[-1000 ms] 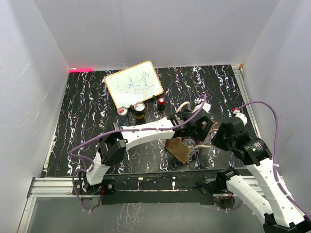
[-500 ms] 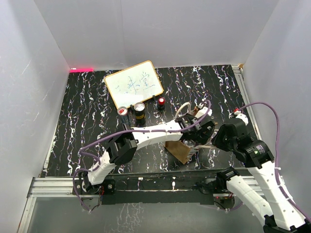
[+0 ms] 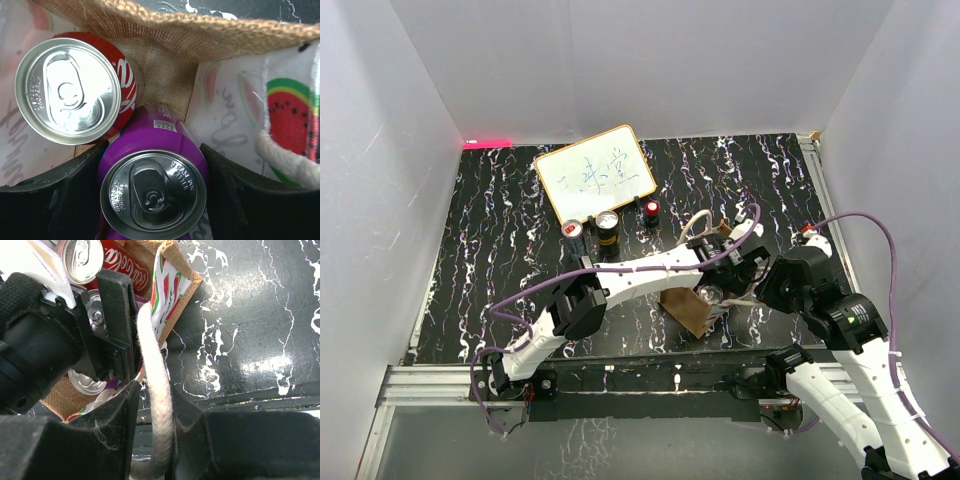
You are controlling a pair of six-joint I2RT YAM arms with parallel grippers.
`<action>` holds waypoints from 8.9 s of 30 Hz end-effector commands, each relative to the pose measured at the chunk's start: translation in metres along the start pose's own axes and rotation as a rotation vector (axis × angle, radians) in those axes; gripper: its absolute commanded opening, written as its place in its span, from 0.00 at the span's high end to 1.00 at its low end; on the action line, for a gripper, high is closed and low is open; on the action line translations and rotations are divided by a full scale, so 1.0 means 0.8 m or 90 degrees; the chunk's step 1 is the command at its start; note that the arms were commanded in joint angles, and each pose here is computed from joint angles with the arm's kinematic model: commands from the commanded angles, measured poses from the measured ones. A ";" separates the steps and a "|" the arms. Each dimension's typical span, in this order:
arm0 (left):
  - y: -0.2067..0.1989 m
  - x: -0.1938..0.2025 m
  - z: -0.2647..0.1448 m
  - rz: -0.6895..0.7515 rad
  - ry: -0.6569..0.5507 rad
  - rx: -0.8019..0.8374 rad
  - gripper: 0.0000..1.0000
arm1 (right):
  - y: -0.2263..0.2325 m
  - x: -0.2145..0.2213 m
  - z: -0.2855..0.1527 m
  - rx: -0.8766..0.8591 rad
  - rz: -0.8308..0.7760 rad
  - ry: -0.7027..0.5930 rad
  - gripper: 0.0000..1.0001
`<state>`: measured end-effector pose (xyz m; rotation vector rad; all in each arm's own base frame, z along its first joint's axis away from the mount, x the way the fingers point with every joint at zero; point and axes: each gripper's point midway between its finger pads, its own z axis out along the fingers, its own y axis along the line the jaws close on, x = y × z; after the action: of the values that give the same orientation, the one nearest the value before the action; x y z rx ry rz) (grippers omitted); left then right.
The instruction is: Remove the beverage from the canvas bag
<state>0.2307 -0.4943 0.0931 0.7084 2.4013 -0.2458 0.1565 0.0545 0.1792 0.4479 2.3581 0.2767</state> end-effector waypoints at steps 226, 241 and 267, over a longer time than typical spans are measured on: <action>0.043 -0.118 -0.126 -0.326 -0.157 0.080 0.80 | 0.043 0.017 -0.029 -0.205 -0.055 -0.044 0.62; 0.059 -0.152 -0.313 -0.330 -0.272 0.281 0.88 | 0.050 0.015 -0.024 -0.209 -0.072 -0.034 0.62; 0.340 0.111 -0.308 -0.496 -0.276 -0.261 1.00 | 0.025 0.027 0.001 -0.099 -0.002 0.013 0.64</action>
<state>0.1853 -0.1707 0.2520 -0.2673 2.1902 -0.2594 0.1430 0.0864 0.1753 0.2991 2.3336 0.5027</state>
